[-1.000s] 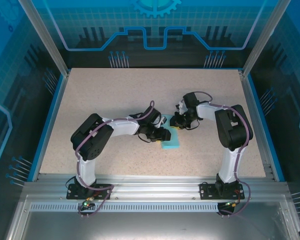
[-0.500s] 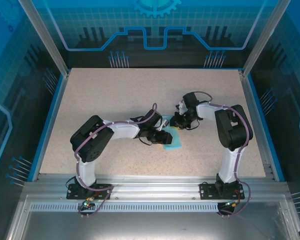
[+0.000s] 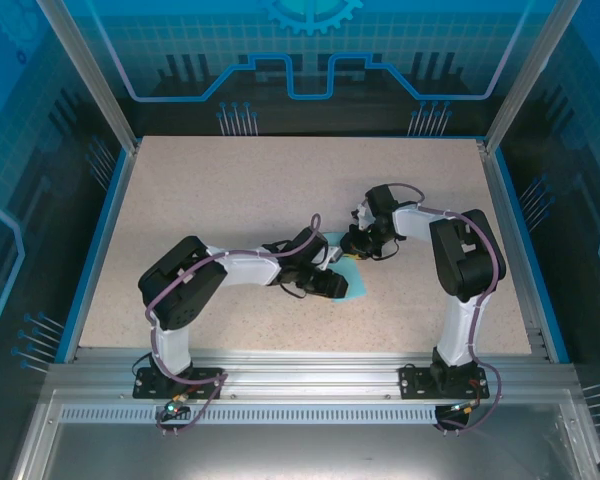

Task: Fold a paper plane with a square sheet of paper (fold left side to right side)
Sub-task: First fold the square sheet of paper in half at the center of the table.

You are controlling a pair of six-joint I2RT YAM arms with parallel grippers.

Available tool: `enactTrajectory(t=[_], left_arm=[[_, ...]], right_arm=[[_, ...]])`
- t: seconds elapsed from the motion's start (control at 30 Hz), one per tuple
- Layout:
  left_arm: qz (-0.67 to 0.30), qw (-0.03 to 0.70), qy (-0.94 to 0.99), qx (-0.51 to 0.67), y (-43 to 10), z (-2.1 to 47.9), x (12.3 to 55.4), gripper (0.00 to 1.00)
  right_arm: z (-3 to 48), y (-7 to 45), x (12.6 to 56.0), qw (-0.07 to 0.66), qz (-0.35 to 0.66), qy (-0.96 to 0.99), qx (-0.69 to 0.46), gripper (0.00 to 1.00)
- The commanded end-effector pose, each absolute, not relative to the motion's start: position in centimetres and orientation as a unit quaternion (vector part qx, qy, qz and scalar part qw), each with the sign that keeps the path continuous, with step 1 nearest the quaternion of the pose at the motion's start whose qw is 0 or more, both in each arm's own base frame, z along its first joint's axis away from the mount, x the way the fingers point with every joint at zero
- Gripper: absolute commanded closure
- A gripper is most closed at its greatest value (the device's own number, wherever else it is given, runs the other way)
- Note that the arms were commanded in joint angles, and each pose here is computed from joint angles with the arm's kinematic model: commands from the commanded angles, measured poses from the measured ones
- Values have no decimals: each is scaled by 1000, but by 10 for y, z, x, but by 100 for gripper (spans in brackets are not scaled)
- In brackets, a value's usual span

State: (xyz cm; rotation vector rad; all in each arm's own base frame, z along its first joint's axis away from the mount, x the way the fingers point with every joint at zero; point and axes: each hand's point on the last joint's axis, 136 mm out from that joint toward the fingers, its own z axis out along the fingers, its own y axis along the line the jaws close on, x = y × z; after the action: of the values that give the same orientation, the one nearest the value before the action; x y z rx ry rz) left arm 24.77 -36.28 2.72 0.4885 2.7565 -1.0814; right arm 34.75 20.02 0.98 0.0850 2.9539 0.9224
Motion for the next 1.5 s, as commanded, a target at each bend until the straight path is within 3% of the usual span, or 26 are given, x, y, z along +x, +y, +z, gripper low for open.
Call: enactTrajectory(t=[0.0, 0.43, 1.07, 1.3, 1.47], left_arm=[[-338, 1, 925, 175, -352, 11, 203, 51], [-339, -16, 924, 176, -345, 0, 177, 51], [-363, 11, 911, 194, -360, 31, 184, 48], [-400, 74, 898, 166, -350, 72, 210, 47], [-398, 82, 902, 145, -353, 69, 240, 47]], right_arm=[[-24, 179, 325, -21, 226, 973, 46, 82], [-22, 181, 325, -21, 231, 972, 44, 82], [-23, 187, 321, -22, 237, 970, 46, 81], [-14, 193, 320, -15, 260, 964, 55, 81], [-15, 192, 318, -12, 258, 964, 60, 82]])
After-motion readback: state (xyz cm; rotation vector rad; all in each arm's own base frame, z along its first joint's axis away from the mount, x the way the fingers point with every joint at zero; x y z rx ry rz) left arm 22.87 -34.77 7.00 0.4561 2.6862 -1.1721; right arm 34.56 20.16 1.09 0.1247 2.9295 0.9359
